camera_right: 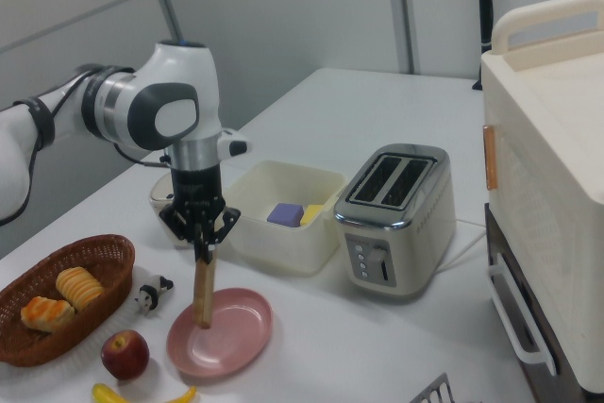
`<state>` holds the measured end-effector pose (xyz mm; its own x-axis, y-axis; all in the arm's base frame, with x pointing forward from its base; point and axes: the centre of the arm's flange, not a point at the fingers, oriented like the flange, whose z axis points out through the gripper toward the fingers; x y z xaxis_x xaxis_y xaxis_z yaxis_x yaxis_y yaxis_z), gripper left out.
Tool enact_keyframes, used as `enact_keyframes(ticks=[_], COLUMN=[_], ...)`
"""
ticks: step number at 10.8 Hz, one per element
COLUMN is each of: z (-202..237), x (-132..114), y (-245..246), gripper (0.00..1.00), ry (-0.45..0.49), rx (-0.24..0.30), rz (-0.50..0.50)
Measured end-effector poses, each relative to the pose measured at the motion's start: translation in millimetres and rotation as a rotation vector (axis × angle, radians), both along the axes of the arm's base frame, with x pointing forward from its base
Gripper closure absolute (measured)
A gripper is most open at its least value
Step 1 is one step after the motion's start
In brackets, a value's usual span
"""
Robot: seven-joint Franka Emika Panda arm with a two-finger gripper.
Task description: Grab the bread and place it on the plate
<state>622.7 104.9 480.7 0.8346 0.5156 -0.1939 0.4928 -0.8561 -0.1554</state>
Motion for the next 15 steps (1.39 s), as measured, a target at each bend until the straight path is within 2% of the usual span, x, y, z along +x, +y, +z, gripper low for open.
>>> enact_keyframes(ticks=[2, 3, 5, 6, 8, 10, 12, 13, 15], z=[-16, -18, -27, -35, -49, -50, -42, -33, -12], x=[-8, -9, -9, -7, -3, 1, 6, 13, 26], y=[12, 13, 9, 5, -7, -24, -47, -59, -79], gripper=[0.86, 0.8, 0.48, 0.32, 0.03, 0.0, 0.0, 0.0, 0.0], ry=[0.075, 0.086, 0.103, 0.112, 0.123, 0.114, 0.081, 0.035, -0.085], rx=[0.002, 0.004, -0.01, -0.039, -0.142, -0.237, -0.348, -0.371, -0.369], rz=[0.073, 0.083, 0.08, 0.083, 0.101, 0.079, -0.011, -0.07, -0.184])
